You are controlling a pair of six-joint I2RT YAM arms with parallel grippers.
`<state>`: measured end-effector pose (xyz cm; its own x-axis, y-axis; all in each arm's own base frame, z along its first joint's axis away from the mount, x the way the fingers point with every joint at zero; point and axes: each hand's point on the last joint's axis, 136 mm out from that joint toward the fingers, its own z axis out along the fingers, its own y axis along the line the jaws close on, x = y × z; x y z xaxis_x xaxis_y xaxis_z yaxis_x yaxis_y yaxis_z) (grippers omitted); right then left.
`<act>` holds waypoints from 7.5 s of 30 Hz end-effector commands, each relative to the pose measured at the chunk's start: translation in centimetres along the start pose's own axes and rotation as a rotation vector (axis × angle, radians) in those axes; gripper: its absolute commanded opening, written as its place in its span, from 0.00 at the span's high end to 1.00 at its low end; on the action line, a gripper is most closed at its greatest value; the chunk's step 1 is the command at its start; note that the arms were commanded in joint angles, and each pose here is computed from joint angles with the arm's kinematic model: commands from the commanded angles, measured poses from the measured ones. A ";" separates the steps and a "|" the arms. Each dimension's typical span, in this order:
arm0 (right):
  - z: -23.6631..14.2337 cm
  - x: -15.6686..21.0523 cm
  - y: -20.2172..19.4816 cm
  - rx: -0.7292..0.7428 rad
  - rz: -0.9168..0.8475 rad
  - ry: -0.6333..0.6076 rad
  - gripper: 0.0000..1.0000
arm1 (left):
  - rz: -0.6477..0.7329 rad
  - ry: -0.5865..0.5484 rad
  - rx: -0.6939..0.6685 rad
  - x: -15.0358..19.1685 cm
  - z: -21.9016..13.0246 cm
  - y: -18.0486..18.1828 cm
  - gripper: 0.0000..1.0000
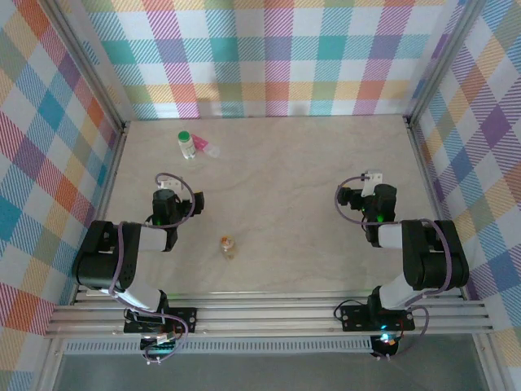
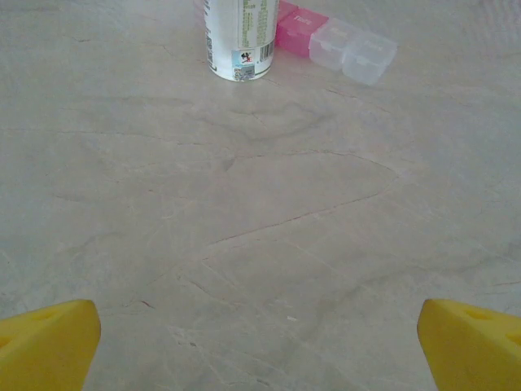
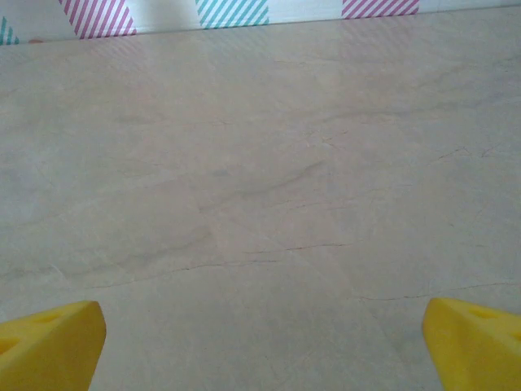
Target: Sort the pills into containers
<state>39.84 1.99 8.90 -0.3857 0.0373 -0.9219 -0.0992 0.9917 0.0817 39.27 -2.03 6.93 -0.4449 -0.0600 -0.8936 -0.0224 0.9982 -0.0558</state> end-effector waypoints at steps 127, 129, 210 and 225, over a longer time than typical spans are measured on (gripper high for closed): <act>-9.9 -6.6 12.8 -0.341 0.312 -0.024 0.01 | -0.306 0.400 -0.410 -9.5 19.9 -7.5 0.10; -9.8 -6.4 12.9 -0.344 0.318 -0.016 0.01 | -0.309 0.407 -0.404 -9.0 20.3 -7.5 0.12; -9.3 -4.0 7.5 -0.017 0.392 0.013 0.01 | -0.142 0.551 -0.022 3.7 -2.3 -30.3 0.67; -8.6 -4.4 7.7 -0.008 0.338 0.045 0.01 | -0.164 0.407 0.109 -4.6 -5.1 -27.0 0.27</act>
<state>32.00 8.06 15.17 -0.4540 0.3832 -0.8044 0.0546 0.9131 0.4041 36.18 -30.84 9.84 -0.8170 -0.1403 -0.5593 -0.0424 0.9819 -0.1844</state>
